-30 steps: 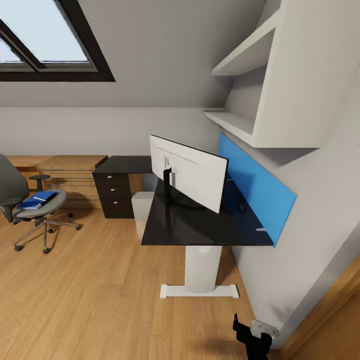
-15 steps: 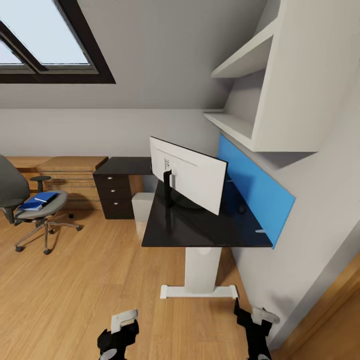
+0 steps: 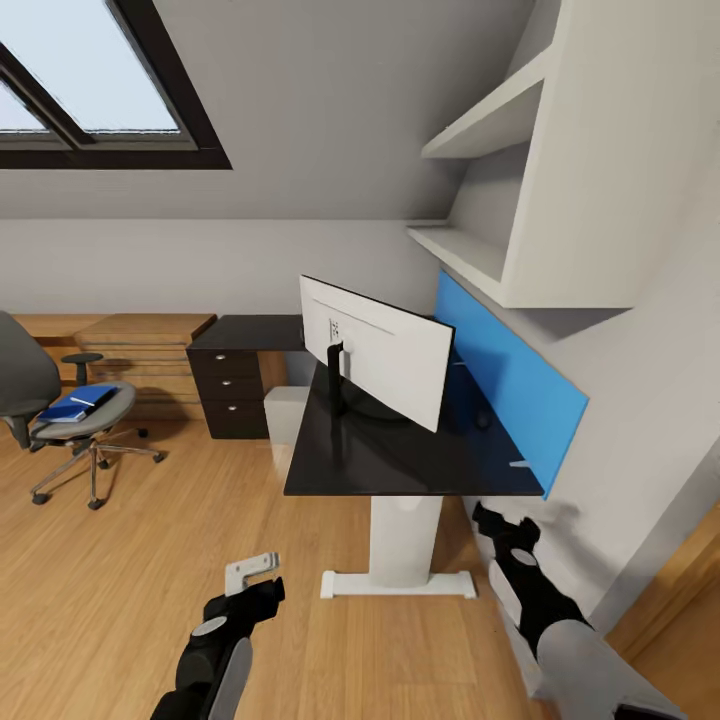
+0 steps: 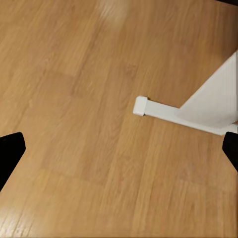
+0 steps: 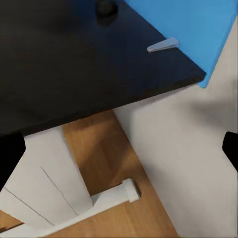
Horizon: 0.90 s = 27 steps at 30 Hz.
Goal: In the bedroom, organize the workspace by keeping the computer under the desk, ensuring the monitor is on the desk, placing the keyboard on the desk next to the monitor, placing the mouse on the desk next to the keyboard, moving the folder from the swivel chair onto the desk next to the mouse, stacking the notebook on top of the folder with the pen on top of the notebook, and positioning the swivel chair next to the desk.
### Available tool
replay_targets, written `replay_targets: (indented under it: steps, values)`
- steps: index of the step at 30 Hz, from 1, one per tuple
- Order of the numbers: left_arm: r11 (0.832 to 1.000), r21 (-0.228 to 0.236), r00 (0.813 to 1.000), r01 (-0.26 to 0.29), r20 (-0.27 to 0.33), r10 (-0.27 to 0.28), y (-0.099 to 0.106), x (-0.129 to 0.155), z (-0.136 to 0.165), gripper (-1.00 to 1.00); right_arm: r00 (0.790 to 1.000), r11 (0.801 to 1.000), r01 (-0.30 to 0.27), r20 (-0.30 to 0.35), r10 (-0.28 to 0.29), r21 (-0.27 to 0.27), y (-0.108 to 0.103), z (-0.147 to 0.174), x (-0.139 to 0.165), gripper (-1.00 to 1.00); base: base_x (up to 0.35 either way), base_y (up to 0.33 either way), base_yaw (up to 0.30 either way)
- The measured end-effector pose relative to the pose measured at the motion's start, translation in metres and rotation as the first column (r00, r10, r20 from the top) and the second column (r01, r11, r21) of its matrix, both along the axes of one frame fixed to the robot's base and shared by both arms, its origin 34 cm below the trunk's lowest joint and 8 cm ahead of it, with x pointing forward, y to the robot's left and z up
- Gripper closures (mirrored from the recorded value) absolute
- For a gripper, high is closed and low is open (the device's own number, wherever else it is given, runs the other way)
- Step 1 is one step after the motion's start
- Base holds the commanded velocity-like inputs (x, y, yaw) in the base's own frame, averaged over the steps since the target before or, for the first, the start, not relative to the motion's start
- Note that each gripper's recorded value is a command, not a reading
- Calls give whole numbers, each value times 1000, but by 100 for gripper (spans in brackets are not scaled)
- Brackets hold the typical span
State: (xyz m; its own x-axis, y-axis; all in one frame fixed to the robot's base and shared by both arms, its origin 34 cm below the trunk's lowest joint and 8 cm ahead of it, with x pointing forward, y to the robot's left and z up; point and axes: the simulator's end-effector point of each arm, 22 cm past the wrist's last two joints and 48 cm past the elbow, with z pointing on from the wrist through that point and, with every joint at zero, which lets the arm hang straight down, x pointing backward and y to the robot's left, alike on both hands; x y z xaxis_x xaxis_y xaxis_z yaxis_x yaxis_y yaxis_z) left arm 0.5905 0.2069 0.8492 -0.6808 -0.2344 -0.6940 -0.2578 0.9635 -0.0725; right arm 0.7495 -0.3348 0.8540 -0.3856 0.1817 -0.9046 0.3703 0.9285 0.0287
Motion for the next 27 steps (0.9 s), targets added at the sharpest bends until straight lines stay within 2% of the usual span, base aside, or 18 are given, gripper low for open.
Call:
replay_targets:
  steps: [1,3,4,5,9,15,20,27]
  values:
    - [1000,-1,1000,0,1,0,0,1,1,-100,1000,1000,3,-8,-3,-1,-6,15,16,-100,0,0,0]
    - [1000,1,1000,0,-3,0,1,0,1,-100,1000,1000,7,-23,-7,3,-11,21,23,-100,3,0,0]
    - [1000,8,999,8,-53,-8,1,-10,-20,-100,997,1000,3,-73,-3,9,-11,13,24,-100,56,0,0]
    - [1000,11,997,14,-83,-13,1,-16,-32,-100,996,1000,-2,-91,3,9,-9,8,23,-100,98,0,0]
    - [1000,18,994,16,-109,-14,-1,-25,-51,-100,993,1000,-12,-118,12,1,-8,-1,18,-100,248,-39,0]
    - [1000,19,996,5,-87,-3,0,-24,-53,-100,989,1000,-16,-148,16,-2,-8,-13,11,-100,309,-84,0]
    - [1000,16,997,4,-74,-3,-2,-21,-50,-100,987,1000,-18,-161,13,-26,-19,-16,7,-100,317,-111,0]
    - [1000,4,1000,-1,31,0,-3,2,-9,-100,992,997,0,-124,-9,-72,-49,-14,2,-100,319,-118,0]
